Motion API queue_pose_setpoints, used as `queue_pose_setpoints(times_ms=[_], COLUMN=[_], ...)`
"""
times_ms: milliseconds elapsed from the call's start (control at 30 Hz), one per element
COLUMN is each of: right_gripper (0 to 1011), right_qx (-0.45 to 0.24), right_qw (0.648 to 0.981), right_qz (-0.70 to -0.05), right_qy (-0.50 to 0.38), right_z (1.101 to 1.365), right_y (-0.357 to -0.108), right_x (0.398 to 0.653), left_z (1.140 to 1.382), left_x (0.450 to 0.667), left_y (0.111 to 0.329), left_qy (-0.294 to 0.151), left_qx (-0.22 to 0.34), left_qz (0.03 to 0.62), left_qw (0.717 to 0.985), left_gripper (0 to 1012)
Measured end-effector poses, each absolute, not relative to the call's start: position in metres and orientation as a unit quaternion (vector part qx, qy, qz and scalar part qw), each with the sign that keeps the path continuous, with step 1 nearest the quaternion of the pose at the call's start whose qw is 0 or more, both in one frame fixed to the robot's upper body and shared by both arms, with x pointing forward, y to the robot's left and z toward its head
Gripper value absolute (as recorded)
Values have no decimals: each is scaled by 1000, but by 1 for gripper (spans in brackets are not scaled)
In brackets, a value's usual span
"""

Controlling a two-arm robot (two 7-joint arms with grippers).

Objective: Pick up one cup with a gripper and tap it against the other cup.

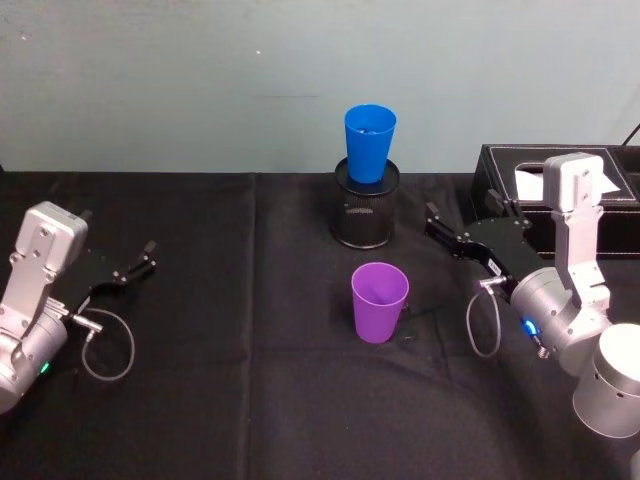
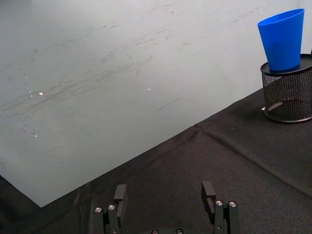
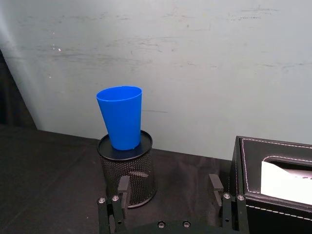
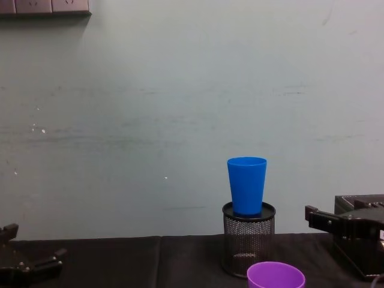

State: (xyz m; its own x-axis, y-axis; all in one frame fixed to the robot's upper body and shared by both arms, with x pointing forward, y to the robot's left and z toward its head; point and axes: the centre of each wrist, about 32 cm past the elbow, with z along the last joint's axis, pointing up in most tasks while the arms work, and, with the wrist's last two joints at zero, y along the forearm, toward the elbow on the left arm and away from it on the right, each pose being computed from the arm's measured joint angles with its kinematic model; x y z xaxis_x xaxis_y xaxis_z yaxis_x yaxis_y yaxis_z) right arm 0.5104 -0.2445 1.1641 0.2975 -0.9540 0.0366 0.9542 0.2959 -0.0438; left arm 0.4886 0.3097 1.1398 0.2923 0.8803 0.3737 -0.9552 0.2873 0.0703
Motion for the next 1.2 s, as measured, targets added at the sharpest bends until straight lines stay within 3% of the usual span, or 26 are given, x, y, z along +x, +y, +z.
queue_pose_setpoints(times_ms=[1200], right_gripper=[1002], right_qx=[-28], right_qw=[805], right_qz=[-592], right_qy=[-2], right_z=[1164], right_y=[-244], right_x=[510], left_z=[1140], left_x=[489], left_y=[310], left_qy=[-132], left_qx=[141], left_qz=[580], left_qw=[791], left_gripper=[1000])
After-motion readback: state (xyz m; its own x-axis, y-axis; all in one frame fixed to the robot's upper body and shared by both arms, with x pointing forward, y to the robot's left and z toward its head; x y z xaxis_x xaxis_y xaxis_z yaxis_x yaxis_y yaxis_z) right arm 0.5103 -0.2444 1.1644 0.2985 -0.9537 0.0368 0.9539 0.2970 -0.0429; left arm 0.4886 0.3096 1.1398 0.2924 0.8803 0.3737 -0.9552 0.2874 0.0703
